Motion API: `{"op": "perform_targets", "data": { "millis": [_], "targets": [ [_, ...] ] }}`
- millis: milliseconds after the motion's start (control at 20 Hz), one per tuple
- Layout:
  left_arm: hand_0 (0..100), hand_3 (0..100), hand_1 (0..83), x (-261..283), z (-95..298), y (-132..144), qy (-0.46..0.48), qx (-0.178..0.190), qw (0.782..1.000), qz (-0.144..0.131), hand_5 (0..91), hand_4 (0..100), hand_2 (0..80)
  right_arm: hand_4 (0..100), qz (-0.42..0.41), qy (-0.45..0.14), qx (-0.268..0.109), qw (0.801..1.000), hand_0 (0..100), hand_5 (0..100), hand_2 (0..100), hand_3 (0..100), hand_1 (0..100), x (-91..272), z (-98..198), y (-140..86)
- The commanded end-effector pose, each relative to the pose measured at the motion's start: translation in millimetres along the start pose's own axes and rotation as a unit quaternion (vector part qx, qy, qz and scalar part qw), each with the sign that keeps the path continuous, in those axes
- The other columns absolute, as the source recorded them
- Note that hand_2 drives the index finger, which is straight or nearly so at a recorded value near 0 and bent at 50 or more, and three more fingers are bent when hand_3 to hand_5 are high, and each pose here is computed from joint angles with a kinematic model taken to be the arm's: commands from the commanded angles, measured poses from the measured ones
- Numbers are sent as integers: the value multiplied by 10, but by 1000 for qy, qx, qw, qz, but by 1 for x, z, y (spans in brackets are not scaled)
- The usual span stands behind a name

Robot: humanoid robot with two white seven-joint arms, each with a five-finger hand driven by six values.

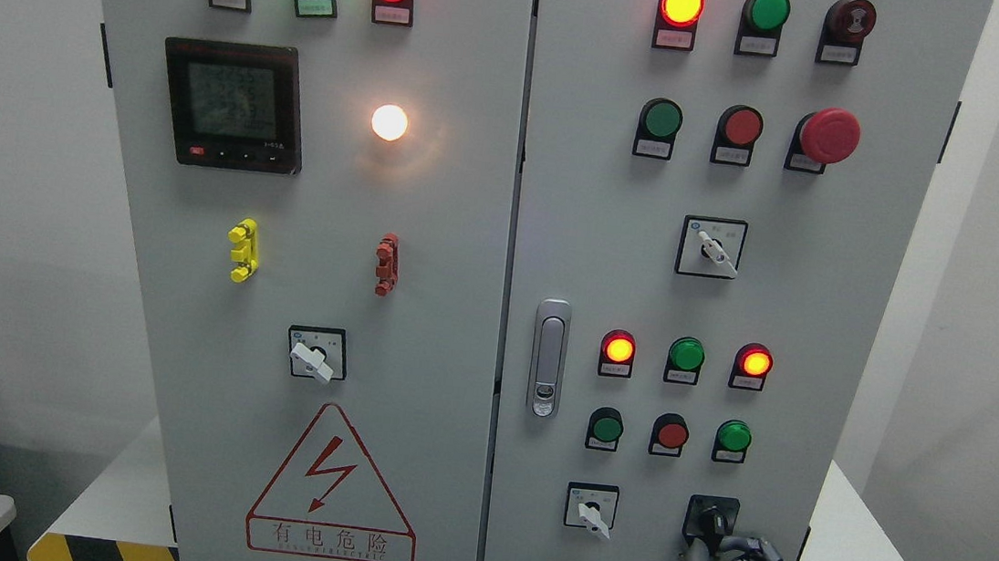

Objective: Trip black knob to open circuit
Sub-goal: 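Twist the black knob with the right hand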

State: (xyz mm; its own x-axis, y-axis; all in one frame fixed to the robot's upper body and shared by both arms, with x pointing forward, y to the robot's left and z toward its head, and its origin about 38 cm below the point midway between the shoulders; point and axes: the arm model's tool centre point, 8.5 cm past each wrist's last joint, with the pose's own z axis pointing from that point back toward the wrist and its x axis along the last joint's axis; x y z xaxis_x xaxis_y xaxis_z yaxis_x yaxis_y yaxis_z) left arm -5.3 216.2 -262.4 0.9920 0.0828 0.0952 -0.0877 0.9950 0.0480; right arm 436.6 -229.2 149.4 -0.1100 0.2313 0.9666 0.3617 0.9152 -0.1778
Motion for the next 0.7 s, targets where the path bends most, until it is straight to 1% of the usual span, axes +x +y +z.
{"op": "perform_targets", "data": {
  "millis": [0,551,651],
  "targets": [
    [120,0,389,5,0,-1,-4,-2,1000,-16,0,0,0,921,-11,0,7,1000,520,980,621,896,784,2,1,6],
    [120,0,389,5,0,-1,-4,-2,1000,-16,0,0,0,929,-13,0,9,1000,525,980,629,910,790,2,1,7],
    [120,0,389,5,0,-1,-4,-2,1000,-16,0,0,0,930,-24,5,11,1000,528,980,636,914,792,2,1,7]
  ]
}}
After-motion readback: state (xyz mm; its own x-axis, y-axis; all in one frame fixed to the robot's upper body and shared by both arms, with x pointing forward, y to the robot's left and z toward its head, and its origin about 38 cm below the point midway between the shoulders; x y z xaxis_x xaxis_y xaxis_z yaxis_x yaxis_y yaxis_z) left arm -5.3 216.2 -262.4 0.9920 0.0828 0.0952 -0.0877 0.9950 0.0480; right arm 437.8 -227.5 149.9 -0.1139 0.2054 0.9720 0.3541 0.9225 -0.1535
